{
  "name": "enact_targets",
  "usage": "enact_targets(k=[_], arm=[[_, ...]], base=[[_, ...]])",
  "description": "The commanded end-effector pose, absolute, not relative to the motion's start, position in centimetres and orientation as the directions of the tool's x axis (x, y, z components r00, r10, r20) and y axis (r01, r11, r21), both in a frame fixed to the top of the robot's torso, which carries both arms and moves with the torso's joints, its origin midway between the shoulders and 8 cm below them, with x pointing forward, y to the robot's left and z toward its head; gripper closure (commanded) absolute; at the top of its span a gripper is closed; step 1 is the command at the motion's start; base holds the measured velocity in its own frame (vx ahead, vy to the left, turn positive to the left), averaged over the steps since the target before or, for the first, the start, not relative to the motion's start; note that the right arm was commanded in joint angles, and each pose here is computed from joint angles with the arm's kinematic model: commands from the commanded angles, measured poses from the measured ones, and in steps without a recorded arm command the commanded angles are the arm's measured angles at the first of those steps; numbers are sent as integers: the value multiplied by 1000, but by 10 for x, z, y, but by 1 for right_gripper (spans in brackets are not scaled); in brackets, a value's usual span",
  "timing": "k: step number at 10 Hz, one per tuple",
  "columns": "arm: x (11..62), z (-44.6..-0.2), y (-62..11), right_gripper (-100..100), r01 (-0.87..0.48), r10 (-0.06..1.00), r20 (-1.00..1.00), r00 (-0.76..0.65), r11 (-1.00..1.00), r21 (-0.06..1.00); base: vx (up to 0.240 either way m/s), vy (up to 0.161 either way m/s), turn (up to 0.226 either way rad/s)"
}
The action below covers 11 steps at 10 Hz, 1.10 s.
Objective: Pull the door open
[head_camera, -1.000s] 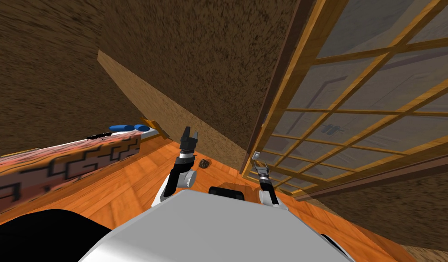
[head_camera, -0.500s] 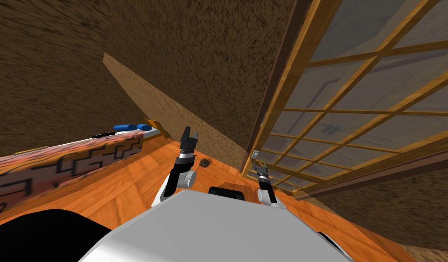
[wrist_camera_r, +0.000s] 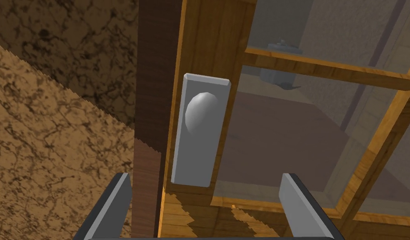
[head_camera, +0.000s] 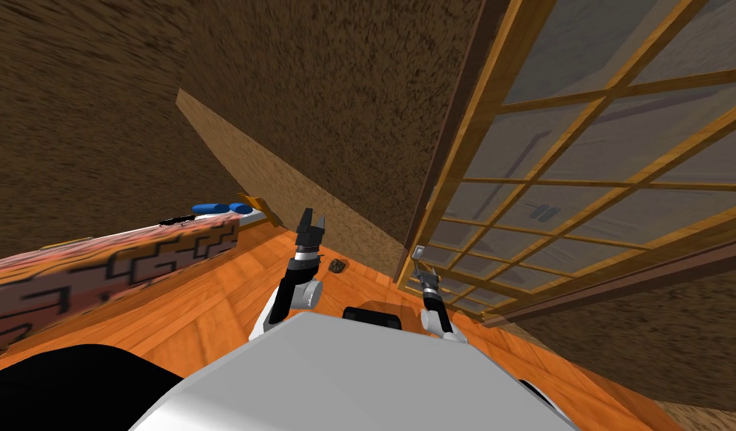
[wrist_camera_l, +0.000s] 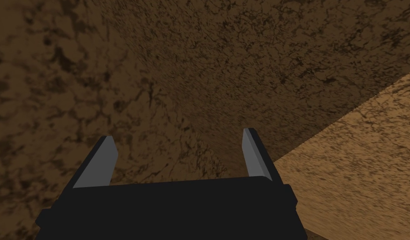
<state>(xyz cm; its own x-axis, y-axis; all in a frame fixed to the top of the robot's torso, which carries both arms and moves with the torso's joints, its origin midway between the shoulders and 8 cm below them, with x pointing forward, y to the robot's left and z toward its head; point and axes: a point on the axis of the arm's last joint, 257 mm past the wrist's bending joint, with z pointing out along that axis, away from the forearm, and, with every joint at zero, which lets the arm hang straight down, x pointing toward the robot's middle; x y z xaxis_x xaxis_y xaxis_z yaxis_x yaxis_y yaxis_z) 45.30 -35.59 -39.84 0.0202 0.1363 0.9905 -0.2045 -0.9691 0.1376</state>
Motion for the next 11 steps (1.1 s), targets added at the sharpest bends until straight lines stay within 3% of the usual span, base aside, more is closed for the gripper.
enact_targets(k=[1, 4, 5, 11], arm=[[454, -399, -354, -100, -207, 95, 995, 14, -974, 96], [456, -400, -350, -100, -211, 16, 1000, 2, -977, 16], [456, -400, -351, -100, -210, 35, 999, 5, -977, 35], [429, -401, -412, -100, -277, 29, 1000, 6, -961, 29]], base=[[-51, -11, 16], [-53, -12, 18], [-29, -7, 4], [197, 7, 115]])
